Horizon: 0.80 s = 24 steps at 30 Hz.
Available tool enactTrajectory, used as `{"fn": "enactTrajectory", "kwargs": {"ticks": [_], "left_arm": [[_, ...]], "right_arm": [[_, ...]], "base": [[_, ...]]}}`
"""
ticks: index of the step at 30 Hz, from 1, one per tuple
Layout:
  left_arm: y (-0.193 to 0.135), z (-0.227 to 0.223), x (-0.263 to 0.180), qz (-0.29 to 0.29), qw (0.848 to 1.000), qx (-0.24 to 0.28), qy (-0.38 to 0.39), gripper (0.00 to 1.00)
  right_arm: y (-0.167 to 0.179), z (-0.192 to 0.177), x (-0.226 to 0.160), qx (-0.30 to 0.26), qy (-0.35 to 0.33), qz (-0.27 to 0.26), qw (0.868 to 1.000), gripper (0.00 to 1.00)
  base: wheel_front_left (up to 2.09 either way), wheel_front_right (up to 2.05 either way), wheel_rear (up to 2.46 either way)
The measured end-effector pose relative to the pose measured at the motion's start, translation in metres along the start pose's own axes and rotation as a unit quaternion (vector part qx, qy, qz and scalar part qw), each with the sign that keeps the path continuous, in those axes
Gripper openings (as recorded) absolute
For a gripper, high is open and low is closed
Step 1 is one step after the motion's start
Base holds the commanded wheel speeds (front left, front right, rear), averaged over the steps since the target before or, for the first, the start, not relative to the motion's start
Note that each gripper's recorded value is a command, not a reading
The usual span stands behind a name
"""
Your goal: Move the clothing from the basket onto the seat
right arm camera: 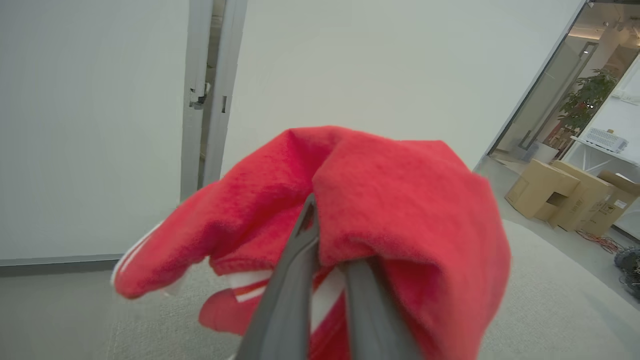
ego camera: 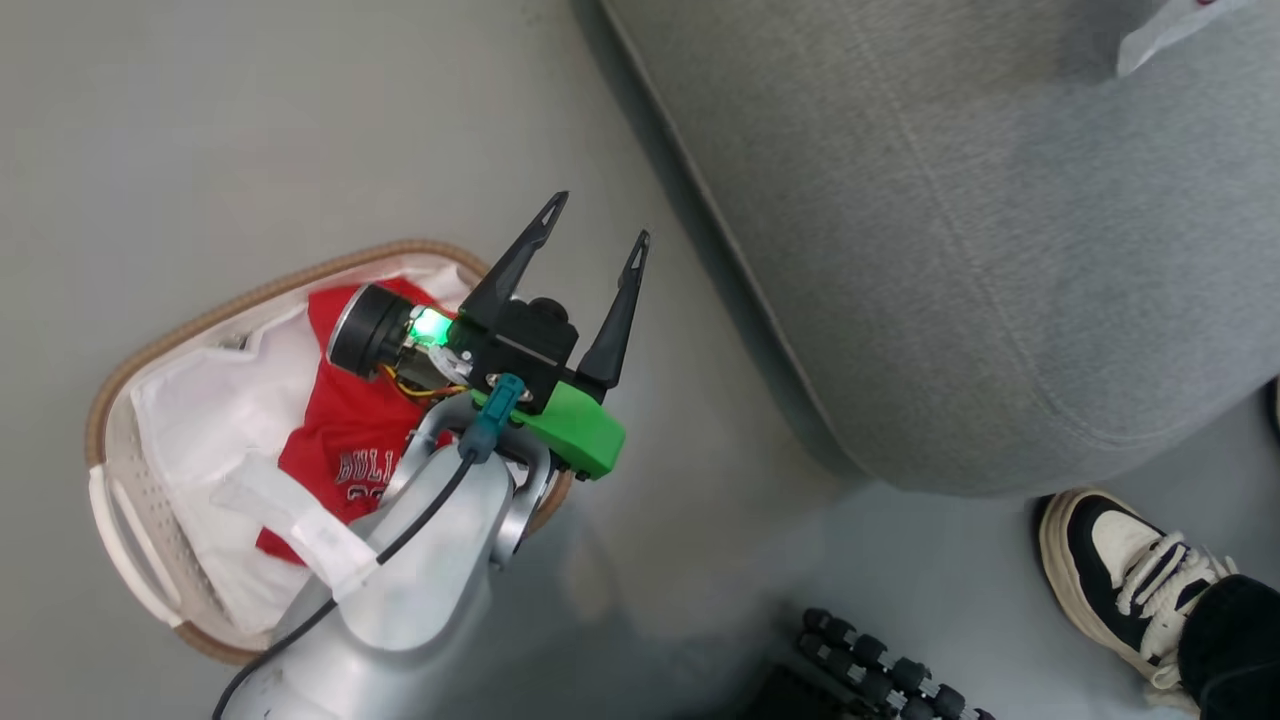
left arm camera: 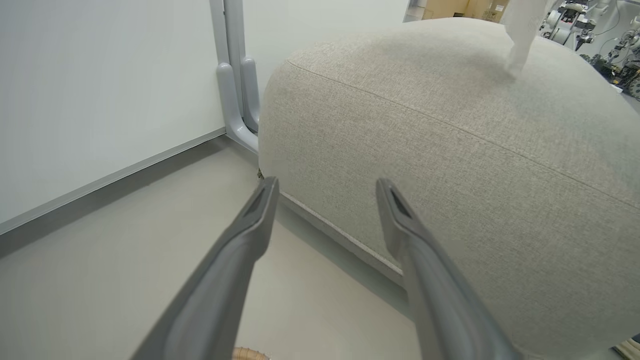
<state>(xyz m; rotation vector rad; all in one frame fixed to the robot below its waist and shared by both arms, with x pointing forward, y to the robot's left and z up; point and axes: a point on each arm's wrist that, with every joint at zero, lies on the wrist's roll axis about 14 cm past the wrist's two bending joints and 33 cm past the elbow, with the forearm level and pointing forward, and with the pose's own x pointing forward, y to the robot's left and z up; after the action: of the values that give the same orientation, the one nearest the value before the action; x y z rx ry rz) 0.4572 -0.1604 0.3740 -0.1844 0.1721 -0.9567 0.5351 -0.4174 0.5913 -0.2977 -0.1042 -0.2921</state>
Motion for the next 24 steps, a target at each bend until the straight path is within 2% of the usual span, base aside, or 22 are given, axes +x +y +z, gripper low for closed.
{"fn": "enactTrajectory", "kwargs": {"ticks": [5, 9, 14, 17, 24], "left_arm": [[0.019, -0.02, -0.007, 0.019, 1.0, -0.004, 0.017, 1.0], [0.035, -0.038, -0.016, 0.04, 0.999, -0.01, 0.035, 1.0], [0.047, -0.055, -0.025, 0.056, 0.997, -0.016, 0.052, 1.0], [0.052, -0.062, -0.03, 0.063, 0.996, -0.017, 0.062, 1.0], [0.054, -0.049, -0.032, 0.076, 0.996, -0.017, 0.052, 1.0]], "right_arm": [[-0.005, -0.032, 0.013, 0.027, 0.02, -0.03, 0.999, 0.0], [0.022, -0.055, 0.023, 0.062, 0.026, -0.02, 0.998, 0.0], [0.045, -0.094, 0.023, 0.075, 0.063, -0.007, 0.995, 0.0], [0.059, -0.12, 0.015, 0.088, 0.094, -0.002, 0.992, 1.0], [0.059, -0.141, -0.022, 0.098, 0.131, -0.003, 0.986, 1.0]], "base": [[0.0, 0.0, 0.0], [0.0, 0.0, 0.0], [0.0, 0.0, 0.0], [0.0, 0.0, 0.0], [0.0, 0.0, 0.0]]}}
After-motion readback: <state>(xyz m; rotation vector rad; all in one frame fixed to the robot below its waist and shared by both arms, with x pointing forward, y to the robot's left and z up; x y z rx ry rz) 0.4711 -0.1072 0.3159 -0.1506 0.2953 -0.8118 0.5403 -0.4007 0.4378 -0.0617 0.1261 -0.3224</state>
